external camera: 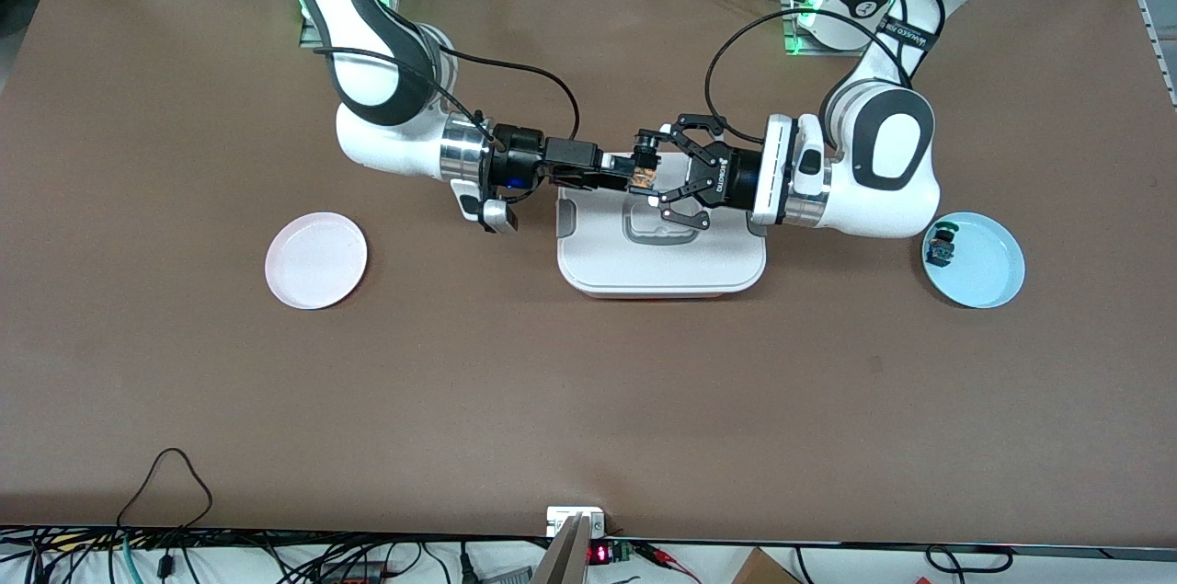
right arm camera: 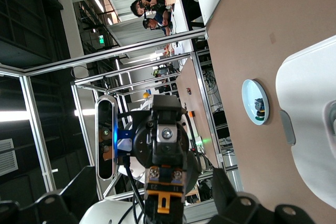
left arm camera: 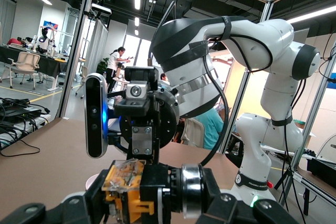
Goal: Transfer orange switch to right arm and place
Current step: 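Bring the switch to the right gripper above the white box, then close the right gripper on the switch and open the left gripper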
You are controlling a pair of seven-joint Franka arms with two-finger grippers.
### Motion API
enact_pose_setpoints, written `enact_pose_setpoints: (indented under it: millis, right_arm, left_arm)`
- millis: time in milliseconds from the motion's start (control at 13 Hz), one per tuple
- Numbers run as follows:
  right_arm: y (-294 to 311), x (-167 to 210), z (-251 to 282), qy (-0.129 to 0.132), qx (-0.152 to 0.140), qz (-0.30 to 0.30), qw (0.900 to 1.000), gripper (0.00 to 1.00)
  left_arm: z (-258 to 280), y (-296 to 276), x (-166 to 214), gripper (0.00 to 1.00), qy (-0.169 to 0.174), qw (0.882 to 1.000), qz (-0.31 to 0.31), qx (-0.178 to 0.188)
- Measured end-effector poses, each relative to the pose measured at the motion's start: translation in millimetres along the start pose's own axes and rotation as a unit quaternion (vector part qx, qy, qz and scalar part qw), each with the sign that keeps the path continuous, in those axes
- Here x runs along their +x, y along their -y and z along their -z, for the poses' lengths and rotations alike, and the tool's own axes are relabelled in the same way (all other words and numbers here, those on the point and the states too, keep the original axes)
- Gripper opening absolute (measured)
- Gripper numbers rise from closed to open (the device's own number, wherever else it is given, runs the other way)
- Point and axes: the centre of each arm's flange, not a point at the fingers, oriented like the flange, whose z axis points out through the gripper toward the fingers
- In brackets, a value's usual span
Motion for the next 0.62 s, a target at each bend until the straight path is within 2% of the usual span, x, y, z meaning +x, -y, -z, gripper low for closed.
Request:
enact_pose_setpoints:
  millis: [77,154,231,308,385,462,538,615]
  right_arm:
    - [-0.7,-3.1,-3.1,-0.003,-0.001,-0.002,1.000,0.92]
    - [-0.9,-5.1,-5.2,-0.005,-0.003,-0.002,1.000,0.91]
    - [-0.9,-6.5,-6.7,-0.007,-0.004,-0.001,1.000,0.83]
    - [-0.8,-7.9,-8.1,-0.007,-0.005,-0.001,1.000,0.83]
    - [-0.5,-8.8,-9.0,-0.007,-0.005,0.000,1.000,0.77]
    - [-0.4,-9.0,-9.4,-0.007,-0.006,0.000,1.000,0.66]
    - [-0.7,-8.9,-9.4,-0.008,-0.006,0.000,1.000,0.66]
    - [-1.9,-8.6,-9.4,-0.009,-0.007,0.002,1.000,0.59]
  left_arm:
    - [-0.7,0.7,-1.2,0.72,0.002,1.000,0.001,0.003]
    - [-1.1,1.5,-1.9,0.72,0.004,1.000,0.001,0.006]
    - [-1.3,2.2,-2.4,0.72,0.005,1.000,0.001,0.008]
    - [-1.5,2.6,-2.5,0.72,0.005,1.000,0.001,0.008]
    - [-1.6,2.8,-2.6,0.72,0.005,1.000,0.001,0.009]
    - [-1.6,3.1,-2.6,0.72,0.005,1.000,0.001,0.009]
    - [-1.5,3.3,-2.6,0.72,0.005,1.000,0.001,0.009]
    - [-1.4,3.5,-2.2,0.72,0.005,1.000,0.001,0.010]
